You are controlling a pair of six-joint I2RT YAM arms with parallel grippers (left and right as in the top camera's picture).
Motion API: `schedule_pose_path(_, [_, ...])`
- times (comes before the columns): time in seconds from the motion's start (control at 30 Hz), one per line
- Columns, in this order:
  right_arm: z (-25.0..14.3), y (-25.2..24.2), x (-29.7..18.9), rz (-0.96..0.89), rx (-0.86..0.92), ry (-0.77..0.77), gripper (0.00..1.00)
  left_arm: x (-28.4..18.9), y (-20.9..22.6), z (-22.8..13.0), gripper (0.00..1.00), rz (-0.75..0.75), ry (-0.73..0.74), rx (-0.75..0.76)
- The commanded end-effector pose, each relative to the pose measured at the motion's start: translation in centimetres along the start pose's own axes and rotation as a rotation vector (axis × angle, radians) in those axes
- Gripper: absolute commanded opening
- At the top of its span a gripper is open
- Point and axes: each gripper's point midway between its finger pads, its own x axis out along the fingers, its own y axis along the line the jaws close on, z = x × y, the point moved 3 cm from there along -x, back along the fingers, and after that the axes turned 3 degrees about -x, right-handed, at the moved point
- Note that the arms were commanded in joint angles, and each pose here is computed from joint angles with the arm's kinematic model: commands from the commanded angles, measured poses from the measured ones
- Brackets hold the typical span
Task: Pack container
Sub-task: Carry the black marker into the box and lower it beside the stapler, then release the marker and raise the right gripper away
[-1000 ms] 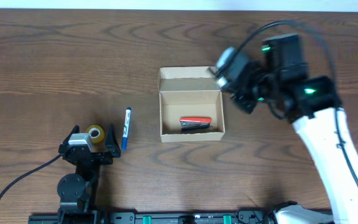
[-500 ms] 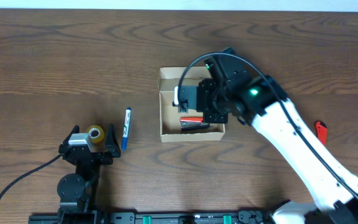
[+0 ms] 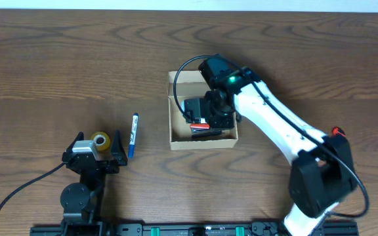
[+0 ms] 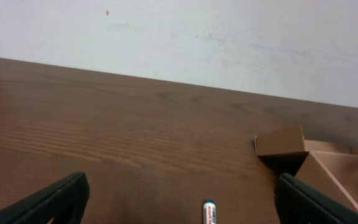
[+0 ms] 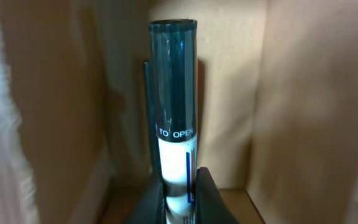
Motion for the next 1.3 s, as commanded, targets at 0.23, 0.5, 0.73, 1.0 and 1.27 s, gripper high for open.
schedule_pose_path(0.23, [-0.3,-1.3,3.6,0.029,-0.012,0.012,0.01,0.0,0.0,-1.6,0.95,-0.01,0.06,-0.011])
schedule_pose_path(0.5, [0.1,-1.6,4.8,0.036,0.055,-0.008,0.36,0.0,0.0,-1.6,0.95,-0.01,0.06,-0.011])
schedule_pose_path(0.73, [1.0,-2.7,3.1,-0.018,0.114,-0.041,0.44,0.0,0.0,-1.6,0.95,-0.011,0.06,-0.011])
schedule_pose_path(1.0, [1.8,-7.3,-12.3,-0.332,0.433,-0.257,0.51,0.0,0.0,-1.6,0.95,-0.01,0.06,-0.011])
schedule_pose_path(1.27, [-14.9,-7.8,-25.3,-0.765,1.384,-0.333,0.61,0.0,0.0,-1.6,0.95,-0.01,0.061,-0.011])
